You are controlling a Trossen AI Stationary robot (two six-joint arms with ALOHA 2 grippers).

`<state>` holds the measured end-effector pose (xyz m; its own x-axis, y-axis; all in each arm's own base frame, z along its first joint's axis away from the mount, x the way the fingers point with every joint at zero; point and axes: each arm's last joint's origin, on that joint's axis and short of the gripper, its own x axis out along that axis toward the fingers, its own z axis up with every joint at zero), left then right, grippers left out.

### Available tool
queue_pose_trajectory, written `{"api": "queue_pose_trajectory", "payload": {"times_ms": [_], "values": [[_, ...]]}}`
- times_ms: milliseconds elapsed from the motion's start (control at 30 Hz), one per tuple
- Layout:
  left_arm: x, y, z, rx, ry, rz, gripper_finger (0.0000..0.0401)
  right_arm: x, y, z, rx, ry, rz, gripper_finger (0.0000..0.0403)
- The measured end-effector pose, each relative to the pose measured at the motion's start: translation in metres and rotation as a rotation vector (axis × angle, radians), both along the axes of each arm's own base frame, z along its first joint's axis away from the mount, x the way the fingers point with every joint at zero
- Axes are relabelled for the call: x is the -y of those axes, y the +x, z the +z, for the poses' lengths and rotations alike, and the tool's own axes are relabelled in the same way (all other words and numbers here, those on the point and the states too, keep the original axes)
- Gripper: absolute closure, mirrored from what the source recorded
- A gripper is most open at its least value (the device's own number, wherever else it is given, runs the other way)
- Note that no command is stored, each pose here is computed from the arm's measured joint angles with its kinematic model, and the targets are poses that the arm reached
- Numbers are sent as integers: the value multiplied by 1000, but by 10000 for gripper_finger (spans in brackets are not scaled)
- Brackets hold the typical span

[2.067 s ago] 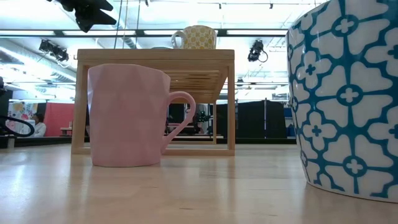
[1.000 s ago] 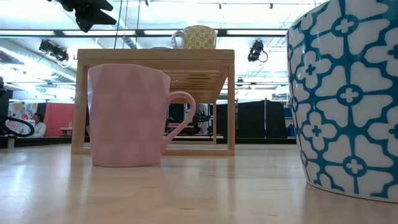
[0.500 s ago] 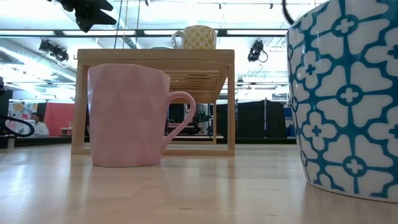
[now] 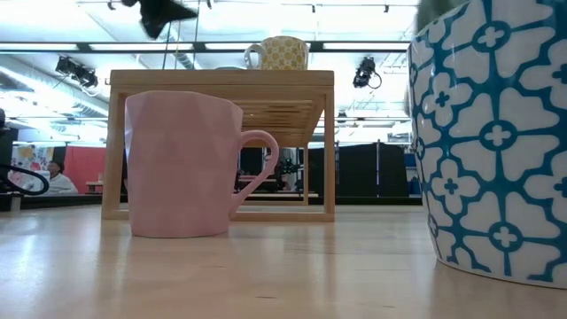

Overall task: Place coffee mugs
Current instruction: Put the green mug on the shelf

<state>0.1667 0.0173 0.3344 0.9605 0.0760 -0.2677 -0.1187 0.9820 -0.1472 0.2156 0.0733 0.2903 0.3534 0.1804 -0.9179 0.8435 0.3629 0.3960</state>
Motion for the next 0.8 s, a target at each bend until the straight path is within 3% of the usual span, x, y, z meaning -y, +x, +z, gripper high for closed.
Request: {"api": "queue_pose_trajectory", "payload": {"times_ms": [267, 800], "values": [[33, 43, 3, 157, 108, -168, 208, 20, 11, 34, 115, 36, -99, 379], [76, 111, -31, 233, 322, -93, 218, 53, 23, 49, 222, 47, -241, 377]]}}
